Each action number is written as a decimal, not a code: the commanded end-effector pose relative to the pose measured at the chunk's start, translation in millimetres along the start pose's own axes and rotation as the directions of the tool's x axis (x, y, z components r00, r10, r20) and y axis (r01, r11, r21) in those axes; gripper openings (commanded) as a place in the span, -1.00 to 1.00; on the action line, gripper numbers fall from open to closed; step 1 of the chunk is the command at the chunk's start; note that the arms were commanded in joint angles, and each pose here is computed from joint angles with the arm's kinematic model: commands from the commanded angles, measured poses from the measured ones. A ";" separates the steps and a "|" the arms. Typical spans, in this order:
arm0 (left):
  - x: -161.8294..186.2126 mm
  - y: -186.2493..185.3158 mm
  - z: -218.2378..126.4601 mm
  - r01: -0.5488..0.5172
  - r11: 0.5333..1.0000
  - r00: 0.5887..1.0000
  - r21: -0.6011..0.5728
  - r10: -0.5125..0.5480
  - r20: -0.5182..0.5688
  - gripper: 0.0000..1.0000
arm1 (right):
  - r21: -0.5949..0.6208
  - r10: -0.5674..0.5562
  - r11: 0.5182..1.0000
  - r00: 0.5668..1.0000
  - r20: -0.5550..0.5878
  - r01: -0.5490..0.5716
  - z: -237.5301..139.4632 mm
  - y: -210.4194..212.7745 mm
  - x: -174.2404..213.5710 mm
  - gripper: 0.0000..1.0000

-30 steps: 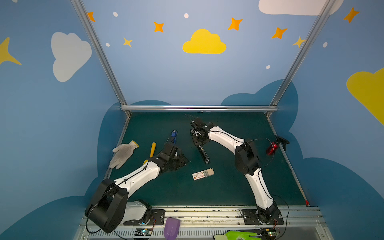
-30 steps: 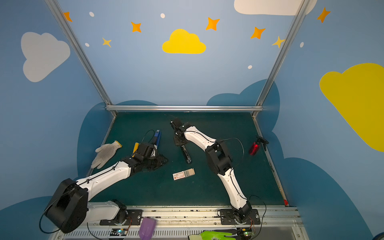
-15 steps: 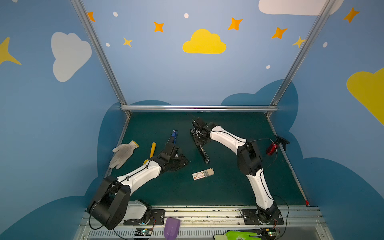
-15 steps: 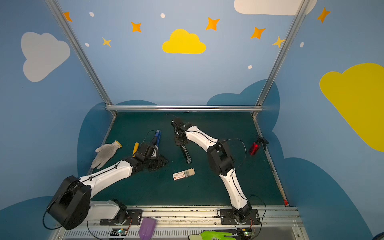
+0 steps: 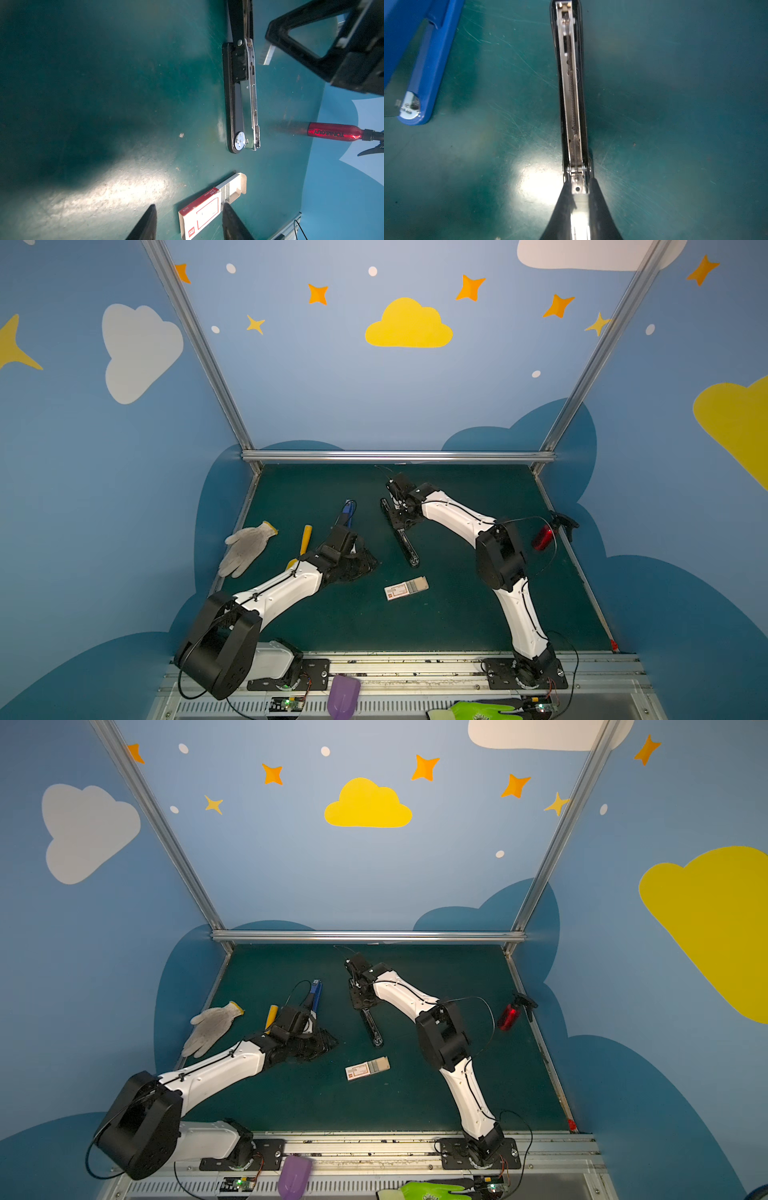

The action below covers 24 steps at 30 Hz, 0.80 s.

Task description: Load the staples into the stapler

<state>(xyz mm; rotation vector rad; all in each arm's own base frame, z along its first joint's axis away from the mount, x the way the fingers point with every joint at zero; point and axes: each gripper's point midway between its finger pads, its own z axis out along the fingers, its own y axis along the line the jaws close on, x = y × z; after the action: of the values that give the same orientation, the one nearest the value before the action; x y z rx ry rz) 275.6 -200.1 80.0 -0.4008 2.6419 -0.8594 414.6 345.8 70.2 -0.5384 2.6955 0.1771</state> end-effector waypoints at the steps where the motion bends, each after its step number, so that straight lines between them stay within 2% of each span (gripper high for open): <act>1: -3.4 -4.1 -2.0 -0.005 1.000 1.000 0.011 0.005 0.009 0.02 | 0.000 0.010 1.000 1.000 -0.024 -0.010 12.7 -0.6 4.3 -0.71; 14: -1.5 0.6 -2.8 -0.002 1.000 1.000 0.004 0.002 0.013 0.02 | 0.006 0.014 1.000 0.999 -0.043 -0.014 17.2 0.5 11.1 -0.71; 24: -0.1 0.7 -2.2 0.000 1.000 1.000 0.013 0.000 0.012 0.03 | 0.047 -0.006 0.999 1.000 -0.018 0.007 -1.3 -0.9 25.7 -0.62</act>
<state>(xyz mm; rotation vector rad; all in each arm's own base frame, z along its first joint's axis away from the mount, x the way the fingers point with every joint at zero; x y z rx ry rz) 277.0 -200.6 81.7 -0.3984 2.6318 -0.8654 403.6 345.4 54.1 -0.5417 2.7011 0.1606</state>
